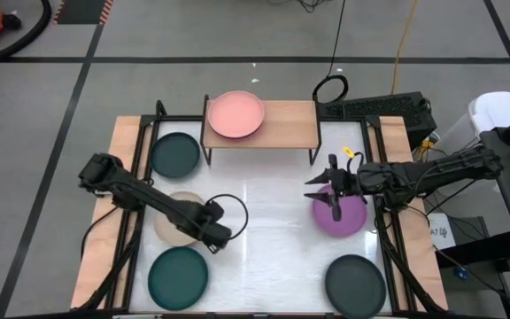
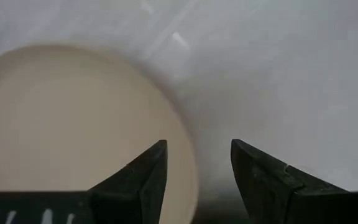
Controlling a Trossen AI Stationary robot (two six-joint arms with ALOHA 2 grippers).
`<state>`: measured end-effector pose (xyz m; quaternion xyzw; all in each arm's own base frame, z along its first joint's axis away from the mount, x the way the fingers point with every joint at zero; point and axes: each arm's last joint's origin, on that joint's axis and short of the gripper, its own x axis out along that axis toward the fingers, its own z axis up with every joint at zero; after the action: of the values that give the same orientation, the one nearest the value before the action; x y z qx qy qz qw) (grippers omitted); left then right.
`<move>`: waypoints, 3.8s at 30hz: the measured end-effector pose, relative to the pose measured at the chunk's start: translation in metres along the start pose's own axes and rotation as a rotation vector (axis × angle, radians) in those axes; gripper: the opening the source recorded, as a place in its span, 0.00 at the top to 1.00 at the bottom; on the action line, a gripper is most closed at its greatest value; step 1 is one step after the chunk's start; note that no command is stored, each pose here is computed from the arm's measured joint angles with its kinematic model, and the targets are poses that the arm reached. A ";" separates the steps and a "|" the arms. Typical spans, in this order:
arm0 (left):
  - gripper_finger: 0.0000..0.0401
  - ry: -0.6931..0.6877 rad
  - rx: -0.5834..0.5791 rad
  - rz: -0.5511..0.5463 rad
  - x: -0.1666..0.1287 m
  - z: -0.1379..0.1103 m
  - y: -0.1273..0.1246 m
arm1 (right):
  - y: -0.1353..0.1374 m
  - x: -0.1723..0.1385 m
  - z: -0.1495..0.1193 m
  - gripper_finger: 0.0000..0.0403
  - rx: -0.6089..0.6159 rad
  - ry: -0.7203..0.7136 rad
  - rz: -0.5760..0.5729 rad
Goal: Place and stack plates onto a shelf
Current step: Stack the gray plate on top of the light brown plate on the shelf, then put the violet plate on the shelf
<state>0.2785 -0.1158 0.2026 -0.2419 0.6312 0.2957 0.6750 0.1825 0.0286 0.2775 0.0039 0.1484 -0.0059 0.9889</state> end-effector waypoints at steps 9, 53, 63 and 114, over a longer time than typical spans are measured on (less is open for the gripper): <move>0.55 0.042 -0.030 0.089 0.020 -0.001 -0.005 | 0.000 0.001 0.000 0.63 -0.009 0.003 0.000; 0.98 -0.572 0.656 0.327 -0.143 0.106 0.034 | -0.002 0.000 0.000 0.63 -0.054 -0.001 -0.079; 0.98 -0.523 0.684 0.229 -0.132 0.197 0.112 | -0.002 0.000 0.000 0.63 -0.061 -0.001 -0.078; 0.46 -1.399 0.414 -0.318 -0.145 0.065 0.115 | 0.035 0.015 0.016 0.63 0.154 0.787 -0.041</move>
<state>0.2397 -0.0023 0.3577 0.0462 0.0547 0.1546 0.9854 0.2016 0.0634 0.2884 0.0770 0.5152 -0.0348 0.8529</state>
